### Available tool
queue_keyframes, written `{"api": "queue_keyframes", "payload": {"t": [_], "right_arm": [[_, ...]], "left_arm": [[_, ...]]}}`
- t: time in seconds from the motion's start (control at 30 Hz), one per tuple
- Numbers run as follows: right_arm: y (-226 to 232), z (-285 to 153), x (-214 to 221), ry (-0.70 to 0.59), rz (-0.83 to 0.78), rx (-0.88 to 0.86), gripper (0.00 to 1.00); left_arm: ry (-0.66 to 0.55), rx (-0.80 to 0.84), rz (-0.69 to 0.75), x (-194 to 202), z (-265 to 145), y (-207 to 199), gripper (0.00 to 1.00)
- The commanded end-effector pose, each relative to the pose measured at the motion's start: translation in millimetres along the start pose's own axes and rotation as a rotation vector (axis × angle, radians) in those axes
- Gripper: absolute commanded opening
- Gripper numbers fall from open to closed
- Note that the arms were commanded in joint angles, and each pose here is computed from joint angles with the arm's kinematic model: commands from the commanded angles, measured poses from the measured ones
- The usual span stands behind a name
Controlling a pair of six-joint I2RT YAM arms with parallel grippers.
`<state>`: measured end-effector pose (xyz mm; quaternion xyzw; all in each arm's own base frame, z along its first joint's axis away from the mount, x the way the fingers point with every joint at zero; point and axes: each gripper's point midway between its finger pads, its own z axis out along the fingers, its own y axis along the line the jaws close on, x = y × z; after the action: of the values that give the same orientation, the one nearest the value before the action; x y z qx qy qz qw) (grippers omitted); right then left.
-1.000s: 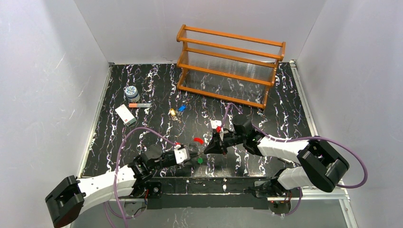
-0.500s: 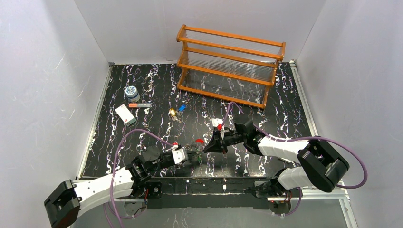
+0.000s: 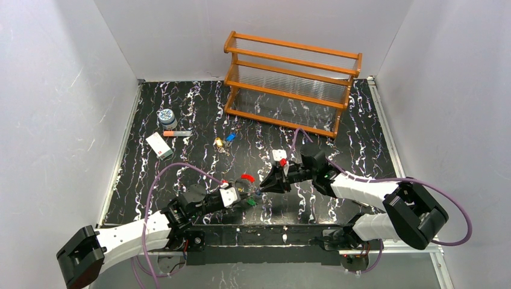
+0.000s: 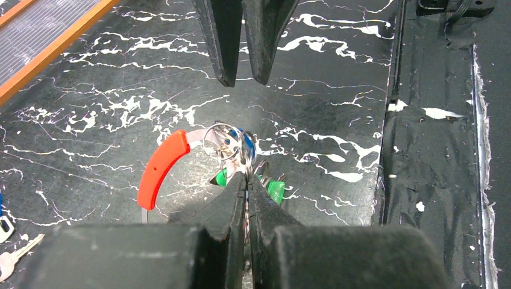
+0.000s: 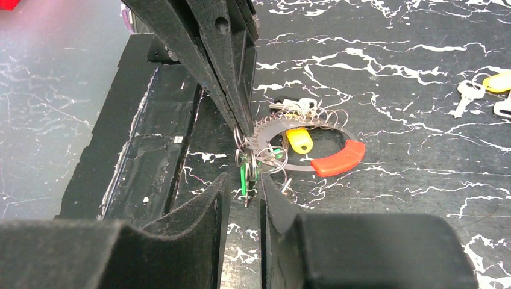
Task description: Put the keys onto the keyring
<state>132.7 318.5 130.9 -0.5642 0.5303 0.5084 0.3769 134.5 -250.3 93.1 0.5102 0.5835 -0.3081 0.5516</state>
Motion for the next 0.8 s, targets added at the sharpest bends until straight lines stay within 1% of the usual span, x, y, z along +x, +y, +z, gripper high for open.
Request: {"api": "queue_keyframes", "payload": {"t": [0.0, 0.2, 0.4, 0.57, 0.77], "right_arm": [[7.7, -3.0, -3.0, -0.017, -0.072, -0.032, 0.32], [14.9, -1.5, -0.1, -0.018, -0.155, -0.062, 0.36], [15.5, 8.7, 11.4, 0.038, -0.206, -0.05, 0.36], [5.2, 19.2, 19.1, 0.079, -0.153, -0.012, 0.35], [2.6, 24.9, 17.6, 0.07, -0.147, 0.003, 0.35]], "left_arm": [[-0.03, -0.007, -0.003, -6.0, 0.6, 1.2, 0.0], [-0.05, 0.009, 0.001, -8.7, 0.8, -1.8, 0.0], [-0.074, 0.037, 0.013, -14.8, 1.6, -5.8, 0.0], [-0.084, 0.049, 0.014, -17.2, 1.8, -7.8, 0.0], [-0.094, 0.065, 0.028, -19.1, 1.5, -10.2, 0.0]]}}
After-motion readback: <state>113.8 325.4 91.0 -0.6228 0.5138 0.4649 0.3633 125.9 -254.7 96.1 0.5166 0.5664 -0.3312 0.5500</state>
